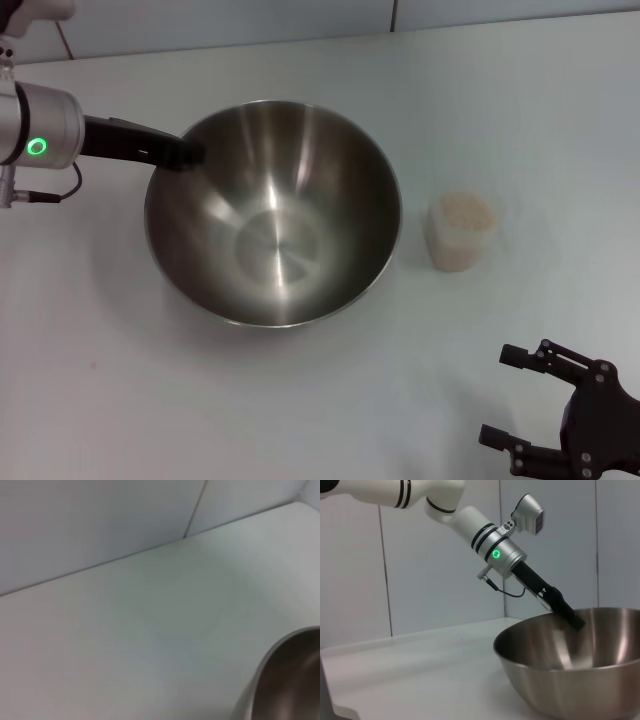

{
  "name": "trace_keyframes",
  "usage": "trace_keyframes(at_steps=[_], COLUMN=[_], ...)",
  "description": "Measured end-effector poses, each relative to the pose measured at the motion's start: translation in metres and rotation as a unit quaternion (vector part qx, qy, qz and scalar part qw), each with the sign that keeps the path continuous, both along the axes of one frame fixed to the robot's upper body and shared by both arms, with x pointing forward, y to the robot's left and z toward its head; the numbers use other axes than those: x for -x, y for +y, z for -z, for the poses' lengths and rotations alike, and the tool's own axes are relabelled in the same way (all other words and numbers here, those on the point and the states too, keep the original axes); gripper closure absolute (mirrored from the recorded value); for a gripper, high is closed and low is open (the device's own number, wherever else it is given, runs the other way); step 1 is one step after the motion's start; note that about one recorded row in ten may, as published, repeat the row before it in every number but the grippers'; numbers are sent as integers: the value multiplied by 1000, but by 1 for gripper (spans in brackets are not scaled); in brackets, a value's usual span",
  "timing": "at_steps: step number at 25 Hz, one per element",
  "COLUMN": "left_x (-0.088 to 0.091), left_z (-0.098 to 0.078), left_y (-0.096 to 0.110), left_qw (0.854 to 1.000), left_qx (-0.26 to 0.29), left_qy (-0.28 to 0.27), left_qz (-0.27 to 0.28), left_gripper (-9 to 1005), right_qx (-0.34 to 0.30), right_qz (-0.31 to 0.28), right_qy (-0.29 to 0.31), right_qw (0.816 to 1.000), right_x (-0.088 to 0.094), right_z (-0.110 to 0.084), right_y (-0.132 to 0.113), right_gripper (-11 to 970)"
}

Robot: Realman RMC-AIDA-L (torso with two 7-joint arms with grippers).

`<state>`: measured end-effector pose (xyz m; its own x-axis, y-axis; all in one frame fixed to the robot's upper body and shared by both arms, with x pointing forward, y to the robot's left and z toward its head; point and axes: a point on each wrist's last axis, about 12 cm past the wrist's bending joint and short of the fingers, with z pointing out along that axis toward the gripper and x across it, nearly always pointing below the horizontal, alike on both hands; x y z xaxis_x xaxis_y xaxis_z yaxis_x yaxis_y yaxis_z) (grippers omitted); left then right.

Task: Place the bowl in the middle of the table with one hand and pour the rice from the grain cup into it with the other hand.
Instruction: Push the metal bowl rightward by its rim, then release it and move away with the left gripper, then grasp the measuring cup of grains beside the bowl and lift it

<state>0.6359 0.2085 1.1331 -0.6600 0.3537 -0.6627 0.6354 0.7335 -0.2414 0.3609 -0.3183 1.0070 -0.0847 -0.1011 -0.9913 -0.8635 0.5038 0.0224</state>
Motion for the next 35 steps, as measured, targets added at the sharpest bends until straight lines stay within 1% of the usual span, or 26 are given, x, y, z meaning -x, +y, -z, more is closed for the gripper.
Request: trace_keyframes(at_steps=[3, 4, 6, 7, 9, 10, 11, 13, 14, 15, 18, 19, 20, 21, 23, 24, 25, 26, 28, 30, 33, 34, 35], left_x=[2, 4, 5, 6, 10, 10, 13, 22, 30, 40, 64, 83, 83, 92, 109, 114, 118, 122, 125, 126, 126, 126, 125], left_z=[-2, -4, -6, -8, -18, -18, -23, -32, -37, -40, -48, -47, -47, -44, -36, -33, -30, -26, -23, -21, -21, -21, -21], left_y=[7, 12, 14, 14, 16, 16, 18, 22, 25, 27, 37, 50, 50, 55, 65, 67, 69, 71, 73, 73, 72, 71, 71], left_qw=[1000, 1000, 1000, 1000, 999, 999, 999, 998, 996, 994, 986, 980, 980, 977, 971, 970, 969, 969, 971, 972, 971, 971, 971], left_qx=[1, 0, 2, 4, 9, 9, 9, 9, 9, 15, 22, 20, 20, 16, 3, -2, -7, -11, -14, -15, -15, -15, -15], left_qy=[-8, -16, -20, -21, -32, -32, -39, -61, -78, -95, -142, -176, -176, -188, -206, -207, -206, -200, -190, -184, -183, -183, -184], left_qz=[-8, -13, -14, -13, 1, 1, 9, 29, 42, 56, 83, 96, 96, 101, 121, 128, 136, 143, 148, 148, 150, 152, 152], left_gripper=[939, 938, 937, 911, 858, 831, 805, 752, 726, 674, 518, 466, 427, 388, 310, 271, 232, 225, 212, 198, 191, 191, 191], right_qx=[0, 0, 0, 0, 0, 1, 1, 5, 8, 8, 9, 5, 5, 3, -6, -8, -13, -16, -18, -13, -10, -8, -8], right_qz=[-1, -1, 1, 2, 4, 7, 7, 19, 42, 42, 96, 129, 129, 151, 212, 229, 261, 283, 314, 332, 343, 342, 342], right_qy=[-1, -1, -1, -2, -3, -3, -3, -1, 0, 0, -5, -12, -12, -16, -21, -22, -18, -14, -8, -1, 11, 19, 19], right_qw=[1000, 1000, 1000, 1000, 1000, 1000, 1000, 1000, 999, 999, 995, 992, 992, 988, 977, 973, 965, 959, 949, 943, 939, 940, 940], right_x=[-1, -1, -1, -1, -2, -2, -2, -3, -3, -3, -4, -4, -4, -5, -10, -12, -17, -21, -28, -36, -48, -56, -56], right_z=[0, 0, 0, 0, -1, 0, 0, 1, 3, 3, 4, 4, 4, 4, 6, 6, 7, 9, 11, 15, 19, 22, 22], right_y=[0, 0, 0, 0, -1, -1, -1, -3, -6, -6, -14, -17, -17, -19, -26, -28, -31, -33, -35, -34, -29, -24, -24], right_gripper=[139, 139, 139, 139, 139, 140, 140, 140, 140, 140, 140, 140, 140, 140, 140, 140, 140, 140, 139, 139, 139, 139, 139])
